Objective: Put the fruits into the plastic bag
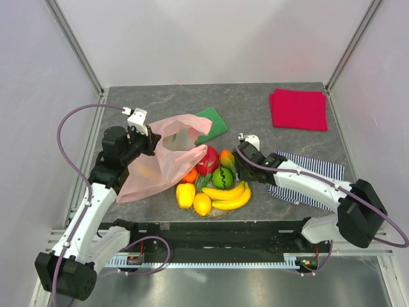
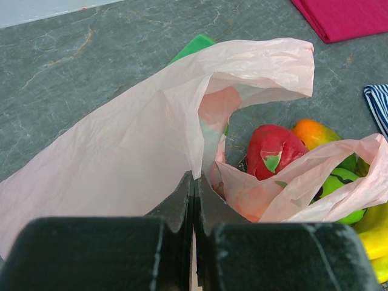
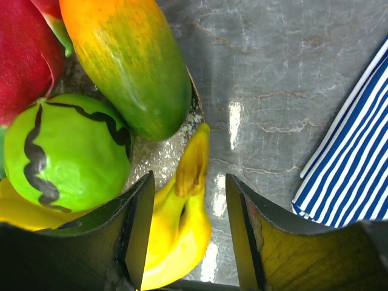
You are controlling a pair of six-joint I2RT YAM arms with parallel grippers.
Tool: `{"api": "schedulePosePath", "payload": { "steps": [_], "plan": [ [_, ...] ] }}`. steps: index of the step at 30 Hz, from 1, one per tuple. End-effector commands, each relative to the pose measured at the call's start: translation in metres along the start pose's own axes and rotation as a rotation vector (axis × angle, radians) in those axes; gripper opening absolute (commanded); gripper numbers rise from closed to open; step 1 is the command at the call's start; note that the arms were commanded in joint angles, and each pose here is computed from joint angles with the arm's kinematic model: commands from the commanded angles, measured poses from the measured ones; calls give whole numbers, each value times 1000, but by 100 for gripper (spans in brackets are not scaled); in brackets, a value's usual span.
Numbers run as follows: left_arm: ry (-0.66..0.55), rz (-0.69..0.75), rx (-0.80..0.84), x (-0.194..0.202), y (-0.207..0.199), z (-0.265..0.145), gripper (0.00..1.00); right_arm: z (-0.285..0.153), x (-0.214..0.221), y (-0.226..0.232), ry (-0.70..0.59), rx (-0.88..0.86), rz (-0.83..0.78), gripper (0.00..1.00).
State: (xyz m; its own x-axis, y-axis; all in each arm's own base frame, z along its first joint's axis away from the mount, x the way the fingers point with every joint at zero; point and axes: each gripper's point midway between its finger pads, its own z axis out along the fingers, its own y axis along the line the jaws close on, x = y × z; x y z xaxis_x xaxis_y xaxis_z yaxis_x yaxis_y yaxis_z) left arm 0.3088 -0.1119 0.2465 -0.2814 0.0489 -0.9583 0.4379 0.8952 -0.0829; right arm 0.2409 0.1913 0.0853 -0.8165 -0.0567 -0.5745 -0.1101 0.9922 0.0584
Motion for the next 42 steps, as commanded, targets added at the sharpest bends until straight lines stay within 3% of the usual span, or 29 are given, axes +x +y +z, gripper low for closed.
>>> {"api": "schedulePosePath", "payload": {
  "steps": [1, 13, 34, 42],
  "plan": [
    [-55, 33, -14, -23, 3, -4, 2, 1, -15, -6, -41, 94, 4, 56],
    [-63, 35, -22, -25, 3, -6, 1, 14, -11, 1, -14, 113, -11, 45],
    [-71, 38, -18, -28, 2, -8, 2, -14, -22, -3, -38, 96, 18, 0],
    [-74, 38, -18, -29, 2, -8, 1, -42, -36, -15, -87, 87, 43, 0]
  ]
}}
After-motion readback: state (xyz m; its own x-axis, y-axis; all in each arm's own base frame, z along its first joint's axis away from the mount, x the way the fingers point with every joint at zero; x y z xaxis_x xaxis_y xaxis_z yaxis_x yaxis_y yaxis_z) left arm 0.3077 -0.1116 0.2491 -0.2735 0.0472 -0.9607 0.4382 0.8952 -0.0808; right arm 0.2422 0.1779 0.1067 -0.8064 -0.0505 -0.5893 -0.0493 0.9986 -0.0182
